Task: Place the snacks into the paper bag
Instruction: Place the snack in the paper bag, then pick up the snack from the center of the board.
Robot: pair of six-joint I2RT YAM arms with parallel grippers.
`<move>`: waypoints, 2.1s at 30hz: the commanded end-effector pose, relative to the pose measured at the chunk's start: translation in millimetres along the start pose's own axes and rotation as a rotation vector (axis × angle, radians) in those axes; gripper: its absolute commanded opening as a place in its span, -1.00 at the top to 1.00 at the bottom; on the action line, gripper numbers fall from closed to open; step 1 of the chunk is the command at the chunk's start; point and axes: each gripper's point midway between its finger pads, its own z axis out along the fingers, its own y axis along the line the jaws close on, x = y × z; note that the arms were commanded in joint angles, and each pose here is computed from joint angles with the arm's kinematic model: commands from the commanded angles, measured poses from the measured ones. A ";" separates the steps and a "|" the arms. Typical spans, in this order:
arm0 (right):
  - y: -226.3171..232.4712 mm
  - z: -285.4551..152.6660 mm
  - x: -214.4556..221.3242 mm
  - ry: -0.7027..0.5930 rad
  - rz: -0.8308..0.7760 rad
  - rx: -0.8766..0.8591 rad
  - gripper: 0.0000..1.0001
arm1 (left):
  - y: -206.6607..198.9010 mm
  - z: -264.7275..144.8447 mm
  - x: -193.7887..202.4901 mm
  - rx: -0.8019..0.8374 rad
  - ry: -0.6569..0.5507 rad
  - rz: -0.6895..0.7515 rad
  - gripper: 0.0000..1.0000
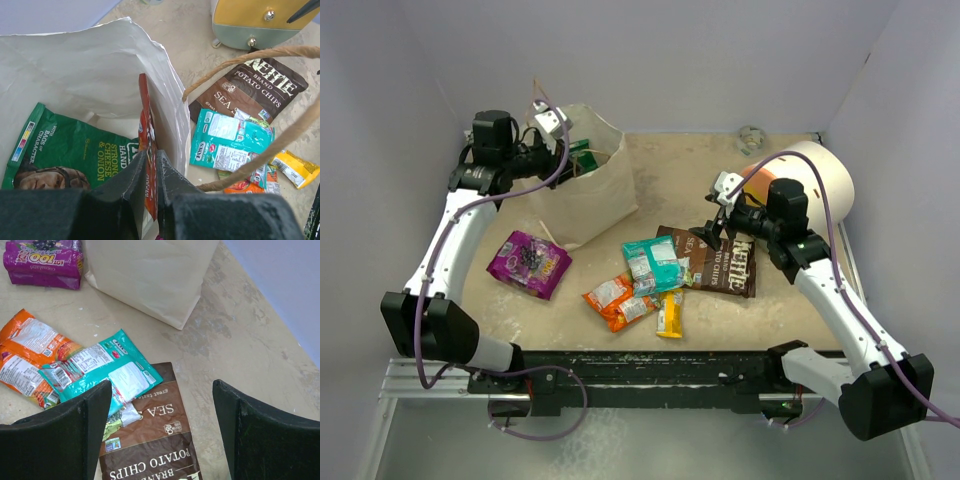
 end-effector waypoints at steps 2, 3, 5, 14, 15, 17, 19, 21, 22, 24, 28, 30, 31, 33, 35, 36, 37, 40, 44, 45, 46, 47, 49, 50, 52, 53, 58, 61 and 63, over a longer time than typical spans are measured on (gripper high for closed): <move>-3.6 -0.8 -9.4 -0.039 -0.045 0.008 -0.68 | -3.6 -6.3 -22.2 0.015 -0.038 0.069 0.63; -4.5 -0.9 -8.9 -0.036 -0.047 0.013 -0.68 | -2.7 -7.0 -24.2 0.009 -0.039 0.075 0.61; -6.6 -1.3 -7.8 -0.030 -0.050 0.025 -0.68 | 0.3 -9.6 -30.2 -0.011 -0.045 0.095 0.55; -13.1 -1.3 -0.2 0.016 -0.068 0.046 -0.68 | 18.2 -27.2 -62.0 -0.151 -0.085 0.210 0.24; -13.1 -0.5 1.6 0.030 -0.065 0.037 -0.68 | 20.4 -28.8 -63.4 -0.167 -0.085 0.219 0.20; -13.7 2.4 7.8 0.070 -0.049 0.017 -0.69 | 24.7 -32.1 -65.1 -0.199 -0.083 0.238 0.15; -14.6 5.4 13.8 0.108 -0.038 -0.004 -0.70 | 29.7 -35.7 -67.0 -0.235 -0.080 0.255 0.11; -13.5 6.7 18.8 0.149 -0.023 -0.033 -0.71 | 35.0 -39.5 -68.3 -0.272 -0.074 0.273 0.07; -13.0 7.7 21.3 0.163 -0.016 -0.043 -0.71 | 38.3 -41.9 -68.7 -0.295 -0.070 0.282 0.05; -11.7 10.0 30.5 0.198 -0.003 -0.058 -0.71 | 43.7 -46.2 -69.0 -0.335 -0.064 0.299 0.00; -13.9 17.7 52.1 0.286 0.009 -0.063 -0.72 | 55.3 -57.2 -69.3 -0.424 -0.044 0.340 -0.09; -16.8 23.0 65.1 0.345 0.011 -0.061 -0.72 | 60.0 -63.4 -70.7 -0.464 -0.035 0.366 -0.16; -17.9 26.0 71.5 0.373 0.012 -0.064 -0.72 | 62.4 -66.5 -71.0 -0.484 -0.030 0.378 -0.20; -20.7 33.3 83.1 0.423 0.015 -0.067 -0.72 | 67.8 -73.0 -71.1 -0.529 -0.016 0.399 -0.29; -21.9 42.0 96.5 0.472 0.021 -0.076 -0.71 | 73.1 -81.0 -72.1 -0.579 -0.005 0.412 -0.36; -23.2 45.5 104.3 0.498 0.025 -0.075 -0.71 | 75.5 -85.0 -72.5 -0.603 0.003 0.417 -0.38; -23.2 51.1 108.3 0.517 0.024 -0.076 -0.70 | 78.1 -89.4 -72.2 -0.629 0.012 0.420 -0.40; -25.9 66.8 121.9 0.569 0.026 -0.060 -0.70 | 84.5 -103.9 -71.7 -0.708 0.037 0.417 -0.48; -30.5 85.1 142.9 0.640 0.033 -0.053 -0.70 | 83.4 -119.4 -67.5 -0.768 0.056 0.400 -0.59; -32.1 88.8 147.9 0.654 0.038 -0.054 -0.70 | 81.2 -123.6 -66.8 -0.779 0.053 0.395 -0.61; -32.9 92.5 155.1 0.673 0.042 -0.060 -0.71 | 78.5 -126.5 -64.5 -0.784 0.052 0.389 -0.64; -33.9 95.5 160.1 0.686 0.042 -0.065 -0.71 | 74.9 -130.3 -64.5 -0.790 0.041 0.384 -0.66; -34.1 100.3 168.0 0.710 0.045 -0.084 -0.71 | 68.0 -134.3 -61.7 -0.793 0.019 0.372 -0.72; -32.9 102.6 172.6 0.723 0.050 -0.098 -0.72 | 64.2 -135.8 -61.2 -0.791 0.004 0.367 -0.73; -30.7 106.9 179.1 0.741 0.061 -0.126 -0.72 | 56.8 -135.7 -55.3 -0.776 -0.013 0.351 -0.77; -28.1 107.9 182.2 0.751 0.070 -0.144 -0.72 | 53.9 -134.9 -52.9 -0.766 -0.018 0.345 -0.78; -21.6 113.6 193.1 0.775 0.093 -0.195 -0.70 | 48.0 -134.6 -45.5 -0.750 -0.020 0.345 -0.85; -17.8 115.2 200.0 0.780 0.102 -0.209 -0.65 | 46.0 -135.7 -43.3 -0.749 -0.016 0.347 -0.88; -14.2 114.5 206.2 0.791 0.111 -0.217 -0.62 | 44.8 -136.1 -42.4 -0.747 -0.017 0.348 -0.89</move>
